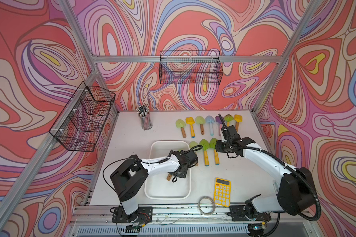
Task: Take the shovel out of the storage box
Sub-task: Pick up the shovel from the storage box.
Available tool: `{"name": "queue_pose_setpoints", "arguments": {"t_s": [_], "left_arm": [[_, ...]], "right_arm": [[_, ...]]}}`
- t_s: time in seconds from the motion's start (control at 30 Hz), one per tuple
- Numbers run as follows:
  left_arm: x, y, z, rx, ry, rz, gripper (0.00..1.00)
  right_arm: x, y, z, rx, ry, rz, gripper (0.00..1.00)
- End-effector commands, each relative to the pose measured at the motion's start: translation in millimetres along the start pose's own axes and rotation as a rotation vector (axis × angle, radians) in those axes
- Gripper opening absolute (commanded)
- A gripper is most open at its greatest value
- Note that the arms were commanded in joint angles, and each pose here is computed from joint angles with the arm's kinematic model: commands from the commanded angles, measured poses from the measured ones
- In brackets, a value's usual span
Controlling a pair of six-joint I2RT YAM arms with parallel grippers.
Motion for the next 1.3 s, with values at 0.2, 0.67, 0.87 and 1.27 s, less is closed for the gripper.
{"name": "queue_pose_setpoints", "arguments": {"t_s": [0.2,0.67,0.87,1.27], "left_arm": [[4,4,-12,-0.015,0.032,0.003,0.07],[50,3,-83,-0.284,-0.389,-0.258,0.04],[77,1,-108,-0.435,-0.590,-0.344,0.04],[75,19,-158,-0.716,-0.984,-0.351,0.04]], "right_arm": [[-1,1,-8,-0.015,0.012,-0.001,0.45],[18,-4,-38,-0.019,0.294,0.013,0.46],[41,-4,-54,0.000,0.602,0.053,0.49],[72,5,-78,0.048,1.075,0.140,0.53]]}}
Point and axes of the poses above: each gripper's point midway between its finger pads, its own z axis out along the fingers, its own x axis along the line the jaws close on, y = z × x, the point moved 9 cm from there along -z, back along the fingers, and after that the axes turned 13 degrees about z, right-handed, at the moved point
